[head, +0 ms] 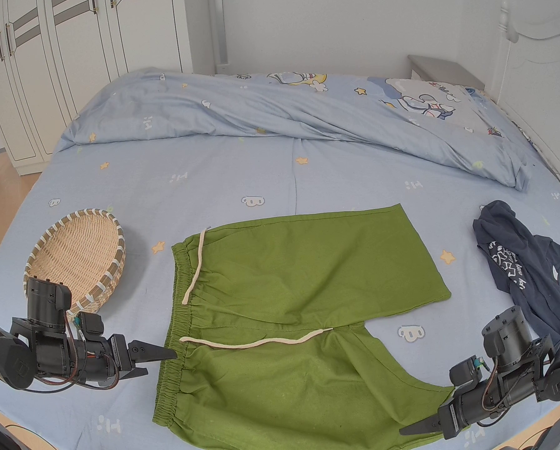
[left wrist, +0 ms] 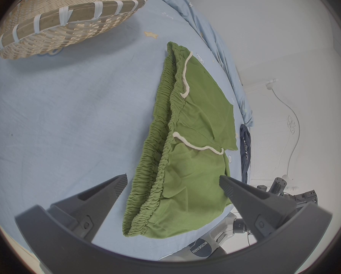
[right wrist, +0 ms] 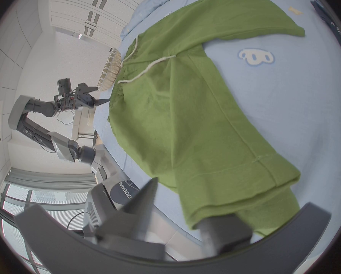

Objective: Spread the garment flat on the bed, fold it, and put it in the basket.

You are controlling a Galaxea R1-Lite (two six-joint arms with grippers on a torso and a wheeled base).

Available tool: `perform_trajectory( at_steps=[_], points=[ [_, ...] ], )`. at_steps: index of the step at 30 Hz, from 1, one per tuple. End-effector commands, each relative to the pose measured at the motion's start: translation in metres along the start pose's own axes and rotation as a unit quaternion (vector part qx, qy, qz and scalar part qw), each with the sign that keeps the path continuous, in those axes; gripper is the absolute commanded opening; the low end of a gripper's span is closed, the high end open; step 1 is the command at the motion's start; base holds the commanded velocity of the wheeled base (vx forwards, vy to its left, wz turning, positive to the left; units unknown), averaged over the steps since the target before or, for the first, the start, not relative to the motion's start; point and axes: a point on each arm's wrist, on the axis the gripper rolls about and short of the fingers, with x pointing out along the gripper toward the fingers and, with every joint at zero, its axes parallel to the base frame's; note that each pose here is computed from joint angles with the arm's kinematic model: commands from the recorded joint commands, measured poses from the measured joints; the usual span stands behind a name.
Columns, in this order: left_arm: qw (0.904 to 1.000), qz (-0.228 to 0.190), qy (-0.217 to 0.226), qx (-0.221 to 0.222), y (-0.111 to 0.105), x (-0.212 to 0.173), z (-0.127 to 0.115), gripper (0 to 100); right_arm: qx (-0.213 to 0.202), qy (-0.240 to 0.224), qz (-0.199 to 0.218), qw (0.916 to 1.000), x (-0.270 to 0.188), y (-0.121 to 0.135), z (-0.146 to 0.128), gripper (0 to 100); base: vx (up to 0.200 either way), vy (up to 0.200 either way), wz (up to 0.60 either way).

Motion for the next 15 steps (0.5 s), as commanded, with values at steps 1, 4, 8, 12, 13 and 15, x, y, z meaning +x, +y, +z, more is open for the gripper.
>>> perform_trajectory(
  at_steps=[1, 4, 8, 12, 13, 15],
  points=[
    [1.0000, 0.001, 0.001, -0.001, 0.001, 0.000, 0.000, 100, 0.000, 0.020, -0.001, 0.9998, 0.003, -0.001, -0.007, 100, 0.000, 0.000, 0.00],
    [1.0000, 0.001, 0.001, -0.001, 0.001, 0.000, 0.000, 100, 0.004, 0.023, -0.002, 0.9997, 0.003, -0.002, -0.011, 100, 0.000, 0.000, 0.00],
    [1.0000, 0.001, 0.001, -0.001, 0.001, 0.000, 0.000, 100, 0.013, 0.021, -0.008, 0.9997, 0.000, -0.004, -0.014, 100, 0.000, 0.000, 0.00],
    [1.0000, 0.001, 0.001, -0.001, 0.001, 0.000, 0.000, 100, 0.027, 0.006, -0.026, 0.9993, -0.009, -0.007, -0.015, 100, 0.000, 0.000, 0.00],
    [1.0000, 0.001, 0.001, -0.001, 0.001, 0.000, 0.000, 100, 0.028, 0.005, -0.026, 0.9993, -0.010, -0.007, -0.015, 100, 0.000, 0.000, 0.00],
    [1.0000, 0.001, 0.001, -0.001, 0.001, 0.000, 0.000, 100, 0.033, -0.014, -0.033, 0.9988, -0.017, -0.009, -0.015, 100, 0.000, 0.000, 0.00]
  ],
)
